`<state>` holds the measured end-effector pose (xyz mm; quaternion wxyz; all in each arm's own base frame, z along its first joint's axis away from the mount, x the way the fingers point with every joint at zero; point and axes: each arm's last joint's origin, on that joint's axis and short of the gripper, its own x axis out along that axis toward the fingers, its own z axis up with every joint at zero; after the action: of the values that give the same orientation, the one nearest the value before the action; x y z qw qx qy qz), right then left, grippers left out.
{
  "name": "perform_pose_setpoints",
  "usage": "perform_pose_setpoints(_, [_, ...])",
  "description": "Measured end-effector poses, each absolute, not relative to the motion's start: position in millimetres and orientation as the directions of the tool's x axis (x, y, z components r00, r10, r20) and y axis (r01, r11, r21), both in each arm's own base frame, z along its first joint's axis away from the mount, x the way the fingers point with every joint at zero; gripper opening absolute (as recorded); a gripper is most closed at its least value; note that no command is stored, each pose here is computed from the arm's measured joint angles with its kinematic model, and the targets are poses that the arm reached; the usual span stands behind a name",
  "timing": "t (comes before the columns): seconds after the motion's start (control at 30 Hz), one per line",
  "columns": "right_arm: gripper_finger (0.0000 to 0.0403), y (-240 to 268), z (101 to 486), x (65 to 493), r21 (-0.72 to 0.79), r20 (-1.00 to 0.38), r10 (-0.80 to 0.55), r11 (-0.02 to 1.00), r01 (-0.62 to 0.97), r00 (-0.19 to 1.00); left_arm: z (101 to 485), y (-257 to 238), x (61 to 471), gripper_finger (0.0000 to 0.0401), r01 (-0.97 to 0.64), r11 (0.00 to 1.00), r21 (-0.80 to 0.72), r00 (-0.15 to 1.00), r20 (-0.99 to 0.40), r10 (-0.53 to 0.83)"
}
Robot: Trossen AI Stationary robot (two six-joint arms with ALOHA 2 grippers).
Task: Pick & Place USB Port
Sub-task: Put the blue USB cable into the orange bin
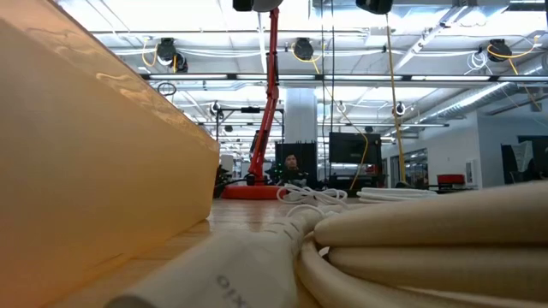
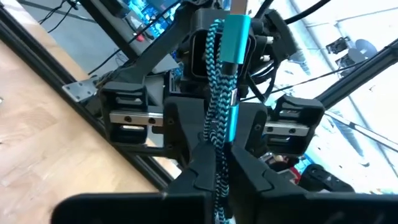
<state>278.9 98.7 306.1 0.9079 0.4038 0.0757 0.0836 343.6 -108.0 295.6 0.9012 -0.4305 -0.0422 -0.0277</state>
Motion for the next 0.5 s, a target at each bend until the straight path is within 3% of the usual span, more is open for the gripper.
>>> perform_pose_setpoints(0.2, [0.0105, 103, 315, 278, 0.725, 0.032, 0.313, 0.647, -0.238, 0.949, 298, -109, 343, 0.0011, 0.106, 0.63, -0.77, 0.993, 0.114, -0.027])
perform_pose_setpoints(0.37, [0.0167, 116, 323, 271, 0.773, 0.097, 0.42, 0.539, -0.334, 0.902, 307, -107, 335, 0.0011, 0.136, 0.638, -0.758, 0.99, 0.079, -0.118])
perform_pose_setpoints(0.5, [0.0203, 133, 333, 260, 0.798, 0.176, 0.553, 0.404, -0.447, 0.814, 306, -107, 320, 0.001, 0.08, 0.634, -0.769, 0.973, -0.079, -0.219])
